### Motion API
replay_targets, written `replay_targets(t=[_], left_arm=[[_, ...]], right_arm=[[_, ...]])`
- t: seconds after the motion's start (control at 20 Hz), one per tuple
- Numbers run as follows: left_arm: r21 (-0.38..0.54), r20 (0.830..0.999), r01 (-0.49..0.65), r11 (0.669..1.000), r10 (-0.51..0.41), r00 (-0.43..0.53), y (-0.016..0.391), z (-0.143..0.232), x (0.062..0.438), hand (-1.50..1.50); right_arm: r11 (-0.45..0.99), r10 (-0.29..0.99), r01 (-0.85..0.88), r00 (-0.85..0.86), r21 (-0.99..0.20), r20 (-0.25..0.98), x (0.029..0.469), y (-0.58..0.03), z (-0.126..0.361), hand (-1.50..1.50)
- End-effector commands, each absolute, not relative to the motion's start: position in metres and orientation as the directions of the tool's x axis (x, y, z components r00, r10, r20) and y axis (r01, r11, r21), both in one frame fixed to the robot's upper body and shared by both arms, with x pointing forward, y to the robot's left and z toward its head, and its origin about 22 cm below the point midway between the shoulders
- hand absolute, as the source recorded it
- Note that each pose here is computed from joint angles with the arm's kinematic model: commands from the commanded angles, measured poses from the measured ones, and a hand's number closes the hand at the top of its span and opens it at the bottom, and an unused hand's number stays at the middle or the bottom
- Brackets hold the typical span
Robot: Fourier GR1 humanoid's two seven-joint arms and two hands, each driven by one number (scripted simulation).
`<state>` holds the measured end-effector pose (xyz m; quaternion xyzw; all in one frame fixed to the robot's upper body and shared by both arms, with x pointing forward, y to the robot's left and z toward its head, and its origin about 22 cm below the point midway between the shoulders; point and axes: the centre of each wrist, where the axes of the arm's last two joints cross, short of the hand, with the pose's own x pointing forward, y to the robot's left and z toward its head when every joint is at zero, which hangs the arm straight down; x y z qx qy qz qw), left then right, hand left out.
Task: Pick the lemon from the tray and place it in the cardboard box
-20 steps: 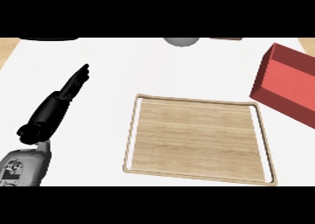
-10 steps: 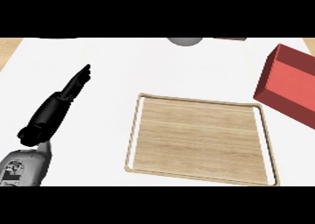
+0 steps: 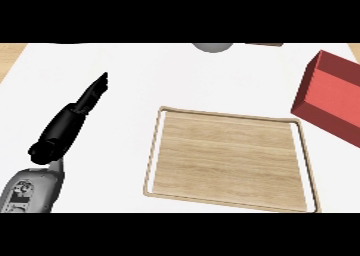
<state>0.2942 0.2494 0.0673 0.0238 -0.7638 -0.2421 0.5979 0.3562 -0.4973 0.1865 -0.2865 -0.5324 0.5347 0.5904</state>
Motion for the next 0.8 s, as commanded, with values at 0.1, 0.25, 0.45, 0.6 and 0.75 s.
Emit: replay_targets(t=[0.1, 0.25, 0.45, 0.6, 0.75], left_arm=[[0.397, 0.901, 0.228, 0.889, -0.330, -0.280, 0.267, 0.072, 0.297, 0.00], [0.393, 0.905, 0.231, 0.890, -0.329, -0.271, 0.265, 0.065, 0.292, 0.00], [0.395, 0.902, 0.231, 0.889, -0.327, -0.281, 0.260, 0.065, 0.293, 0.00], [0.406, 0.897, 0.242, 0.881, -0.333, -0.291, 0.251, 0.068, 0.294, 0.00], [0.404, 0.895, 0.248, 0.881, -0.325, -0.306, 0.255, 0.076, 0.300, 0.00]], right_arm=[[0.630, 0.696, -0.168, -0.312, -0.758, 0.647, 0.355, -0.508, 0.181, -1.50], [0.871, 0.418, -0.142, -0.291, -0.471, 0.860, 0.368, -0.498, 0.170, -1.50], [0.966, 0.234, -0.063, -0.207, -0.252, 0.950, 0.348, -0.524, 0.172, -1.50], [0.982, 0.187, -0.001, -0.152, -0.190, 0.970, 0.339, -0.536, 0.186, -1.50], [0.985, 0.168, 0.079, -0.180, -0.156, 0.969, 0.323, -0.550, 0.175, -1.50]])
